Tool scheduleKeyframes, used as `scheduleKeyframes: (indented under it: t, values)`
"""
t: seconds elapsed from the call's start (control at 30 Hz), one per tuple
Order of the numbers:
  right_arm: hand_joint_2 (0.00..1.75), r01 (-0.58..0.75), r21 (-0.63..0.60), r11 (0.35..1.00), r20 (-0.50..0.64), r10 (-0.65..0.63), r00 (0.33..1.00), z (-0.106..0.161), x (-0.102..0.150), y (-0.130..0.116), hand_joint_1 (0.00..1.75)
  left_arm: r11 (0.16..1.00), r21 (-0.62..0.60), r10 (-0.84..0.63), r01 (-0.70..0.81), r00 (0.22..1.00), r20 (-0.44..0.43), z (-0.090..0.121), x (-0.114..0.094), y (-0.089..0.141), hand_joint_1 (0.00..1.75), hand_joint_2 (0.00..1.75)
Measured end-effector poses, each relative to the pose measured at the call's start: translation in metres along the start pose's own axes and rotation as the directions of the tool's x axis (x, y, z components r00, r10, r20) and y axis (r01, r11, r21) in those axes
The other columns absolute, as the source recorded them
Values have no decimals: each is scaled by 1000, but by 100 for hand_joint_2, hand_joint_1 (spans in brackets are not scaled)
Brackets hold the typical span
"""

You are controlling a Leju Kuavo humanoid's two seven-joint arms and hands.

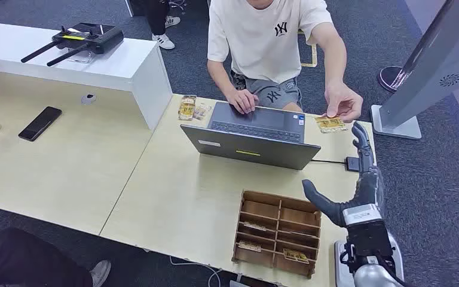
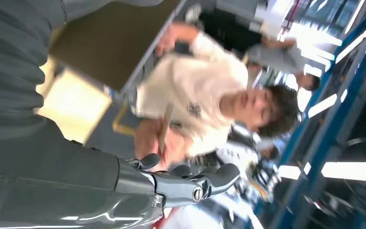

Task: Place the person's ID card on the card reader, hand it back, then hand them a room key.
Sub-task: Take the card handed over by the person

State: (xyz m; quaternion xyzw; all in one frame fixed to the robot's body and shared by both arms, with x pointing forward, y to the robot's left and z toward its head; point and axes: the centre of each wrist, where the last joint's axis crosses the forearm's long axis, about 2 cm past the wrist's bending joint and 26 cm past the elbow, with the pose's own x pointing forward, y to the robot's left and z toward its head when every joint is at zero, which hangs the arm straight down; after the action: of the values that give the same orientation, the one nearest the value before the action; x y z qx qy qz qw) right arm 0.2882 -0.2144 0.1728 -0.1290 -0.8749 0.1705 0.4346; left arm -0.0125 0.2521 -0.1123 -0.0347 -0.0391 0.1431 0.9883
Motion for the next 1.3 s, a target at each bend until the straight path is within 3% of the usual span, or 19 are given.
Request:
scheduleKeyframes:
  t: [0.3, 0.6, 1.1, 1.13, 1.17, 1.27, 1.3]
  values:
    - [175, -346, -93, 934, 154, 356, 922, -25, -6, -11, 0, 999, -8, -49, 50, 999, 8, 0, 2, 7, 0, 0]
    - [175, -612, -113, 783, 248, 618, 746, -55, -29, -19, 0, 995, -6, -95, 95, 995, -2, 0, 7, 15, 0, 0]
    - [175, -713, -66, 698, 267, 700, 662, -74, -49, -23, 1, 993, -2, -117, 117, 993, -6, 0, 10, 20, 0, 0]
    - [175, -720, -63, 691, 268, 706, 655, -76, -50, -24, 11, 993, -2, -120, 120, 993, -8, 0, 10, 20, 0, 0]
    - [175, -726, -61, 685, 268, 712, 649, -79, -51, -25, 36, 992, -1, -123, 123, 992, -10, 0, 10, 21, 0, 0]
    - [175, -737, -56, 674, 271, 720, 639, -83, -54, -26, 136, 992, 0, -130, 130, 991, -11, 0, 11, 22, 0, 0]
    - [175, -738, -54, 673, 271, 721, 637, -84, -54, -27, 149, 991, 0, -132, 132, 991, -11, 0, 11, 22, 0, 0]
